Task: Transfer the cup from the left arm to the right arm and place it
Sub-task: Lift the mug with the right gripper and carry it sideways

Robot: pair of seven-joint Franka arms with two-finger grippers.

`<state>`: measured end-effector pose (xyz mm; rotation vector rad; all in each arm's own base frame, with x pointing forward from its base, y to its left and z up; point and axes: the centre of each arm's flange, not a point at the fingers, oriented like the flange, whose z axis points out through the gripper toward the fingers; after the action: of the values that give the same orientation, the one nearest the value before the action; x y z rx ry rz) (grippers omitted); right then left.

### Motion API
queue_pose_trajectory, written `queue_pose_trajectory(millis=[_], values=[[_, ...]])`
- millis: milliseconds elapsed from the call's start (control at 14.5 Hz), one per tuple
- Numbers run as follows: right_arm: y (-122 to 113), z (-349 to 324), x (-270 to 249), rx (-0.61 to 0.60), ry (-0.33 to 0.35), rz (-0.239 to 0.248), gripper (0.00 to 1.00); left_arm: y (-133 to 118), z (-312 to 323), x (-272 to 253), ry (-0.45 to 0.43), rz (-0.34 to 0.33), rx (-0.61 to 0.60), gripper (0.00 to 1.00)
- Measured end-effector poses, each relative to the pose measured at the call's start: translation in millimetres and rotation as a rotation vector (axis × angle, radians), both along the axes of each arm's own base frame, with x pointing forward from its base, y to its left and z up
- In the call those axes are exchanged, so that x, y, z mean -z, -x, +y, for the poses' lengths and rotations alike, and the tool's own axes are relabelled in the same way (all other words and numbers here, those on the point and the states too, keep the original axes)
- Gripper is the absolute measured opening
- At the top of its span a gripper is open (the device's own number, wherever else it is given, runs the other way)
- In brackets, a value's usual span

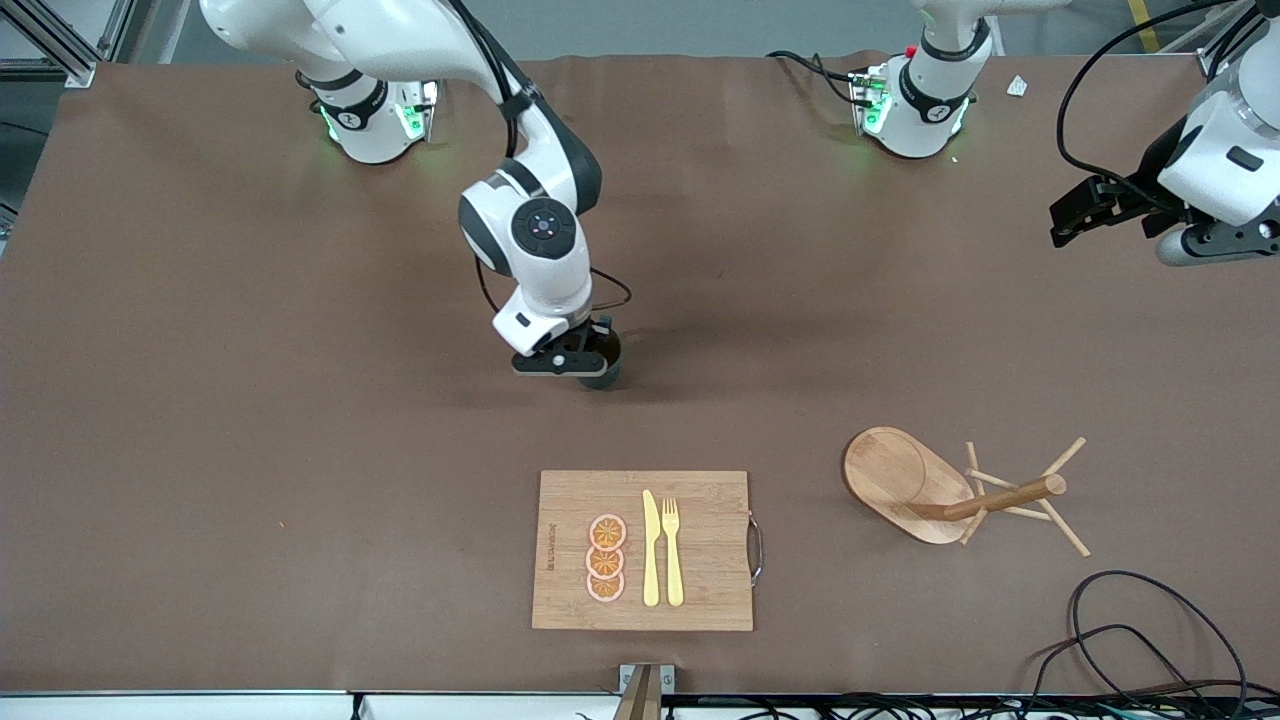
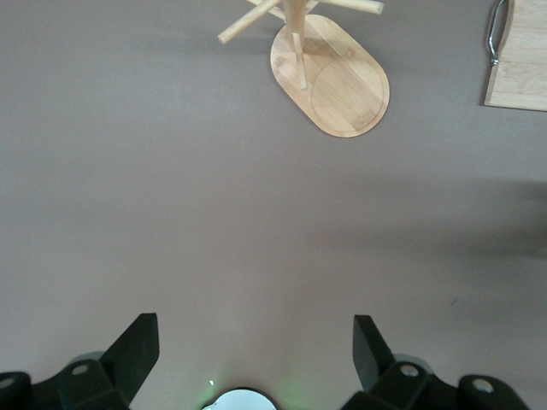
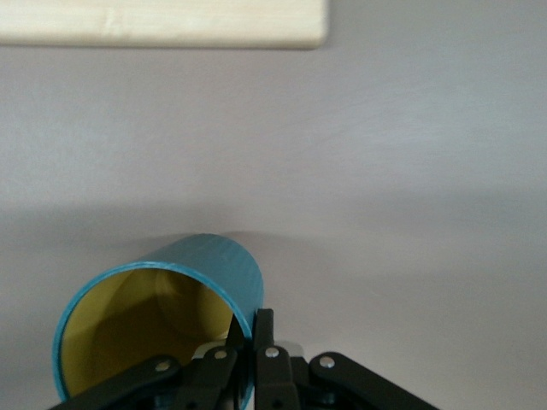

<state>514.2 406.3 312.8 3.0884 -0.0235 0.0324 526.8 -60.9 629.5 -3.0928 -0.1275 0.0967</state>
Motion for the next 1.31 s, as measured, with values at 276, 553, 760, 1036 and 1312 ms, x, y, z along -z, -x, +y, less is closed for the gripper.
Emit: queue_pose_trajectory(millis=[276, 553, 760, 1036, 1312], values=[[-18, -69, -118, -0.064, -0.025, 0.011, 0.05, -3, 20, -2, 0.004, -0.007, -0.027, 1.0], [-33, -172, -174, -0.209, -0.02, 0.078, 0.05, -3, 20, -4, 0.008, -0.012, 0.016, 1.0], [-34, -231, -182, -0.292, -0.028, 0.093, 0.05, -3, 19, -8, 0.009, -0.02, 0.024, 1.0], [-22, -283, -155, -0.404, -0.02, 0.079, 0.05, -3, 20, -13, 0.01, -0.029, 0.023, 1.0], [-21, -387, -135, -0.516, -0.007, 0.09, 0.05, -2, 19, -13, 0.009, -0.022, 0.024, 1.0]])
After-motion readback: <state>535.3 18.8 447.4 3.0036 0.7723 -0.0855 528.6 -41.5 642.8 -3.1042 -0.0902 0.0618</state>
